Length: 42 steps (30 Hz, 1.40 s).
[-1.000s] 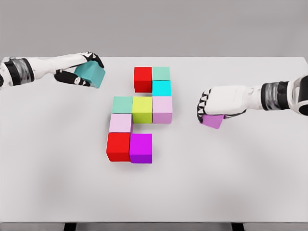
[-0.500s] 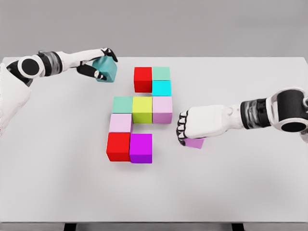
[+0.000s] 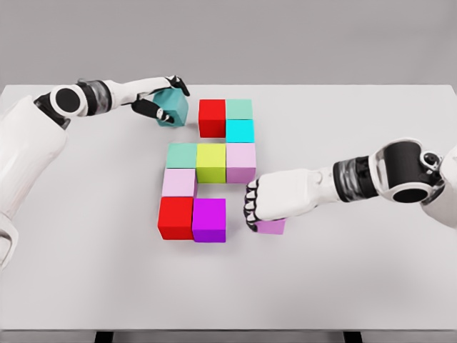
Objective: Assemble the squares on the desktop into the number 2
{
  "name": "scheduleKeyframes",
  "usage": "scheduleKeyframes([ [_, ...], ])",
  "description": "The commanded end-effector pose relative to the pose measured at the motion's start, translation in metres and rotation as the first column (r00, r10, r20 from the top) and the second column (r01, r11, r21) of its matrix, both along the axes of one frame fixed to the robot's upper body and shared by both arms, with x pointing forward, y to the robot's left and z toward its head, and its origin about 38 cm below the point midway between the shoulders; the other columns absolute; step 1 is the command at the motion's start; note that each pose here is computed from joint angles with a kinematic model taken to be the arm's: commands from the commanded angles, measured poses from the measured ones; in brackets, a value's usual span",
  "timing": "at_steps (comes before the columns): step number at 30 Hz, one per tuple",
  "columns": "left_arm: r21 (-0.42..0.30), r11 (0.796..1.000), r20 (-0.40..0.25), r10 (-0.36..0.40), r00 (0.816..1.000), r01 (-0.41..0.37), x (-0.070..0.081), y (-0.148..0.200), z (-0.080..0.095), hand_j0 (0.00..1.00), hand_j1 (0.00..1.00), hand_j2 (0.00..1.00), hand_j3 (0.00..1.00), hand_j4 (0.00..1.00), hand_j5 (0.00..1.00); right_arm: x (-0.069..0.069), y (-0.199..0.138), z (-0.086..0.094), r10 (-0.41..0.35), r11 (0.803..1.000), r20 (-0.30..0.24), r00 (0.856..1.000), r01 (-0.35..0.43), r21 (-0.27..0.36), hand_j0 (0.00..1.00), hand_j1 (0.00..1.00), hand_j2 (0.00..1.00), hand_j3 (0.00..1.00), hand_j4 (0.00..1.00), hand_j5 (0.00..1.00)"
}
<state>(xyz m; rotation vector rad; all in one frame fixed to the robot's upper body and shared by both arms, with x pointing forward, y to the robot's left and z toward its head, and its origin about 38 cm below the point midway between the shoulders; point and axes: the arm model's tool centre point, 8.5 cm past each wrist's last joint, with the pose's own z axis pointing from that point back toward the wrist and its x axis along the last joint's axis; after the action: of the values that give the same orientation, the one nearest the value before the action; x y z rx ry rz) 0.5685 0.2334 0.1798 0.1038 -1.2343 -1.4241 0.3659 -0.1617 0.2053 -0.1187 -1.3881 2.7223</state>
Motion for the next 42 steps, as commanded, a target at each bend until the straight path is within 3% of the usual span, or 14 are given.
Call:
scheduleKeyframes([
  [1,-0.012,1.000,0.001,0.003,1.000,-0.003,0.000,-0.002,0.000,0.21,0.21,0.21,0.21,0.21,0.21,-0.002,0.003,-0.003,0.008,1.000,-0.011,1.000,-0.008,0.000,0.56,0.56,0.56,0.56,0.56,0.56],
  [7,-0.016,1.000,0.005,0.000,1.000,0.000,0.000,-0.002,0.002,0.22,0.22,0.22,0.22,0.22,0.22,-0.002,0.003,-0.003,0.009,1.000,-0.011,1.000,-0.009,-0.001,0.58,0.58,0.58,0.58,0.58,0.58],
  [9,-0.015,1.000,0.007,-0.003,1.000,0.003,0.000,-0.002,0.003,0.22,0.22,0.22,0.22,0.22,0.22,-0.002,0.003,-0.003,0.009,1.000,-0.012,1.000,-0.009,-0.001,0.65,0.65,0.65,0.65,0.65,0.65],
  [11,-0.017,1.000,0.010,-0.009,1.000,0.009,-0.001,-0.004,0.003,0.22,0.22,0.22,0.22,0.22,0.22,-0.002,0.003,-0.002,0.008,1.000,-0.009,1.000,-0.008,-0.002,0.95,0.95,0.95,0.95,0.95,0.95],
  [12,-0.017,1.000,0.010,-0.009,1.000,0.009,-0.001,-0.004,0.003,0.22,0.22,0.22,0.22,0.22,0.22,-0.001,0.003,-0.002,0.007,1.000,-0.009,1.000,-0.007,-0.003,1.00,1.00,1.00,1.00,1.00,1.00],
  [20,-0.014,1.000,-0.001,-0.007,1.000,0.007,-0.004,-0.001,-0.003,0.23,0.23,0.23,0.23,0.23,0.23,0.003,-0.005,0.004,-0.013,1.000,0.009,1.000,0.013,-0.004,1.00,1.00,1.00,1.00,1.00,1.00],
  [26,-0.015,1.000,-0.003,-0.009,1.000,0.009,-0.005,-0.001,-0.005,0.25,0.25,0.25,0.25,0.25,0.25,0.016,-0.023,0.028,-0.073,0.997,0.069,0.995,0.071,0.022,1.00,1.00,1.00,1.00,1.00,1.00],
  [30,-0.011,1.000,-0.003,-0.007,1.000,0.007,-0.004,0.000,-0.005,0.41,0.41,0.41,0.41,0.41,0.41,0.020,-0.060,0.038,-0.150,0.988,0.082,0.985,0.151,-0.008,1.00,1.00,1.00,1.00,1.00,1.00],
  [33,-0.011,1.000,-0.002,-0.008,1.000,0.008,-0.004,0.000,-0.005,0.56,0.56,0.56,0.56,0.56,0.56,0.019,-0.101,0.053,-0.238,0.971,0.073,0.969,0.240,-0.023,1.00,1.00,1.00,1.00,1.00,1.00],
  [37,-0.012,1.000,-0.002,-0.007,1.000,0.007,-0.004,0.000,-0.004,0.58,0.58,0.58,0.58,0.58,0.58,0.013,-0.117,0.044,-0.264,0.962,0.055,0.963,0.267,-0.060,1.00,1.00,1.00,1.00,1.00,1.00],
  [41,-0.017,1.000,-0.002,-0.004,1.000,0.004,-0.005,0.001,-0.005,0.60,0.60,0.60,0.60,0.60,0.60,0.004,-0.115,0.017,-0.261,0.962,-0.005,0.965,0.260,-0.077,1.00,1.00,1.00,1.00,1.00,1.00],
  [42,-0.018,1.000,-0.003,-0.001,1.000,0.001,-0.004,0.001,-0.005,0.60,0.60,0.60,0.60,0.60,0.60,0.004,-0.108,0.011,-0.247,0.966,0.001,0.969,0.246,-0.081,1.00,1.00,1.00,1.00,1.00,1.00],
])
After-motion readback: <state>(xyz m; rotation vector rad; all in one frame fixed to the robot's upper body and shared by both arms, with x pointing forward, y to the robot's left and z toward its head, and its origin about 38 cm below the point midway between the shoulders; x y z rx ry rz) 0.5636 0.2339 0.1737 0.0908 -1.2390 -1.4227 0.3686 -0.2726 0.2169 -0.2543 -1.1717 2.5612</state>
